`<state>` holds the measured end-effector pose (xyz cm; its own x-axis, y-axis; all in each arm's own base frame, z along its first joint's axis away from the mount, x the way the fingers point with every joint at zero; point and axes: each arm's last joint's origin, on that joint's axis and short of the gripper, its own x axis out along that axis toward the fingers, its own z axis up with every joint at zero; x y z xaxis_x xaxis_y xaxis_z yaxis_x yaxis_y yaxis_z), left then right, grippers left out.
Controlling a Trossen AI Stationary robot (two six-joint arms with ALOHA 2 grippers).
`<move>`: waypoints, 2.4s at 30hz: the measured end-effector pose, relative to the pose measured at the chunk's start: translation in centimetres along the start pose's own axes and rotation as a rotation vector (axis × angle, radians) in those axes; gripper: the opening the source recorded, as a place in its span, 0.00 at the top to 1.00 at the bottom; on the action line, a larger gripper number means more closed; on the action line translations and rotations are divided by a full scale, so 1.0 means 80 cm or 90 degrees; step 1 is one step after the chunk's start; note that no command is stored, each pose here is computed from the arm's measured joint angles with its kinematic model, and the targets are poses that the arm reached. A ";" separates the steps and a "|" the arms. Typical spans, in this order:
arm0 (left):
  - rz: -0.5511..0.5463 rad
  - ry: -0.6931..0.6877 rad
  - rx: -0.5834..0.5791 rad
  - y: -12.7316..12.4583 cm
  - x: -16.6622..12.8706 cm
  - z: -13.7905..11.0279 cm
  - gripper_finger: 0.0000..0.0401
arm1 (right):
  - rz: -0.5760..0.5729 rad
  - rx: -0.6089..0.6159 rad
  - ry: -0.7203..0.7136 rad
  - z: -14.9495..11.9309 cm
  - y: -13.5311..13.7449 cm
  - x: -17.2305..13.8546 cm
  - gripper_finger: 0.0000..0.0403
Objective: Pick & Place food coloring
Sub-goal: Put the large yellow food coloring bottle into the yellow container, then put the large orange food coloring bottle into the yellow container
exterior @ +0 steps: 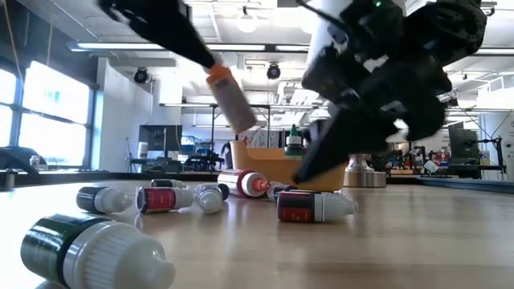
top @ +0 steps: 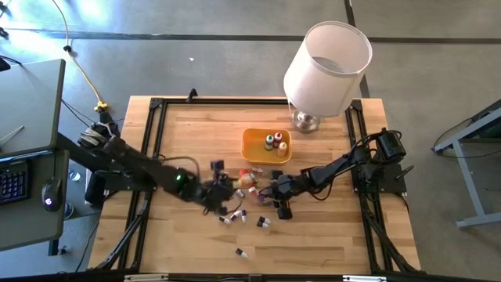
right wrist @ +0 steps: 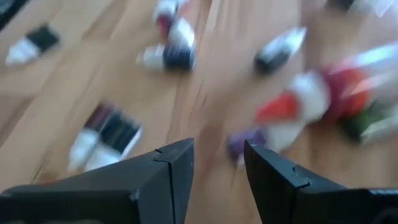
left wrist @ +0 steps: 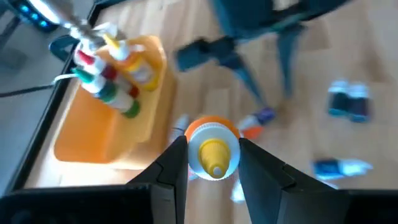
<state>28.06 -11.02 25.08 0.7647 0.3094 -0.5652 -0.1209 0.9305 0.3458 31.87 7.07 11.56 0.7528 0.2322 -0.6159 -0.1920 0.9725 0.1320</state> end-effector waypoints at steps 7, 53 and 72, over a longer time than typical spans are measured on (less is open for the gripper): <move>0.002 0.010 -0.025 0.077 0.034 0.028 0.74 | 0.024 0.083 0.123 -0.020 0.000 -0.003 0.67; -0.041 0.062 -0.106 0.227 0.179 -0.038 0.66 | 0.019 0.088 0.098 -0.018 -0.001 -0.002 0.67; 0.021 0.002 -0.094 0.235 0.180 -0.025 0.57 | 0.018 0.096 0.099 -0.018 0.006 -0.001 0.67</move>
<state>35.49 11.33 21.94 0.7563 0.3411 -0.5582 -0.2380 0.9383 0.2508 30.79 7.48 10.53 0.6404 0.2655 -0.7207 -0.1073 0.9601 0.2583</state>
